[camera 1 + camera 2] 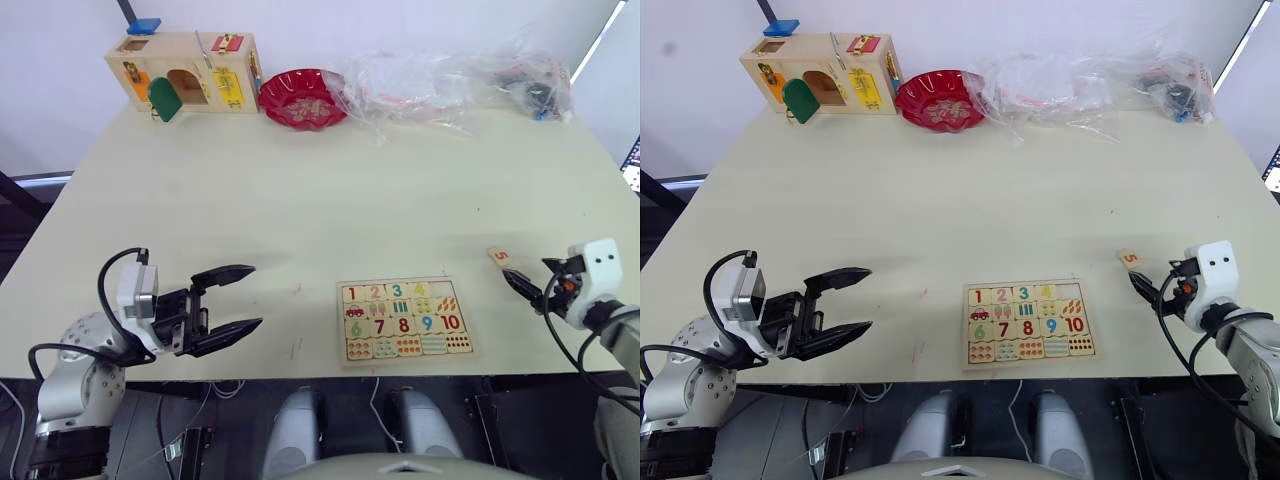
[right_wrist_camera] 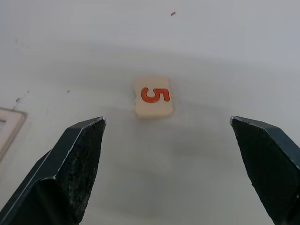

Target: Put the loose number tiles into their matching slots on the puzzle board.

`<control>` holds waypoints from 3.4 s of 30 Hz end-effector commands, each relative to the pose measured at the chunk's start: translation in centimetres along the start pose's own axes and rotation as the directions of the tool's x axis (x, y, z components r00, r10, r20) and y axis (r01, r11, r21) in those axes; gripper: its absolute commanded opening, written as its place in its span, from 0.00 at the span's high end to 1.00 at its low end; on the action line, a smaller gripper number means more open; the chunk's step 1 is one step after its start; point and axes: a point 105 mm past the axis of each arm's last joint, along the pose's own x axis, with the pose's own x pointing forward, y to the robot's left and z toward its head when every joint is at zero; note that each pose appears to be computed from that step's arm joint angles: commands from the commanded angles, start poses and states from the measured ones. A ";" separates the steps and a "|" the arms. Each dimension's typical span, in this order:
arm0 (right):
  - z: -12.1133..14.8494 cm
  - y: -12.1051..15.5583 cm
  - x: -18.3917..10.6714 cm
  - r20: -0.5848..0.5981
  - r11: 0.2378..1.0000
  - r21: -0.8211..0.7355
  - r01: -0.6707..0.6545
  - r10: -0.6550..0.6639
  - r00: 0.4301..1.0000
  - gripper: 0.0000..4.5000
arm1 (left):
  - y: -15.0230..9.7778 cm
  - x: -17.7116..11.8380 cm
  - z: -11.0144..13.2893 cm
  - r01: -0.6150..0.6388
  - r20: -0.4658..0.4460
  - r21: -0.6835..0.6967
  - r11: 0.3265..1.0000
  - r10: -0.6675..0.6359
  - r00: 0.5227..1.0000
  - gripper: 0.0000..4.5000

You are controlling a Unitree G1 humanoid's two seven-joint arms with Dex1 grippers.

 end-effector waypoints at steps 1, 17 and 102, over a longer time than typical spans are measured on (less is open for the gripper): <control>0.7 0.1 0.6 0.018 1.000 0.006 0.006 -0.007 1.000 0.01 | 0.1 0.1 0.6 0.018 0.006 0.021 1.000 -0.018 1.000 0.00; -0.9 -0.3 2.9 -0.098 0.999 0.023 0.040 -0.037 0.994 0.01 | 0.0 -0.1 0.5 0.006 0.002 0.026 1.000 -0.006 1.000 0.00; 7.4 8.9 -1.5 -0.361 0.619 -0.517 -0.591 0.468 0.806 0.80 | -1.8 -0.8 -0.2 0.011 0.029 0.006 1.000 -0.011 1.000 0.00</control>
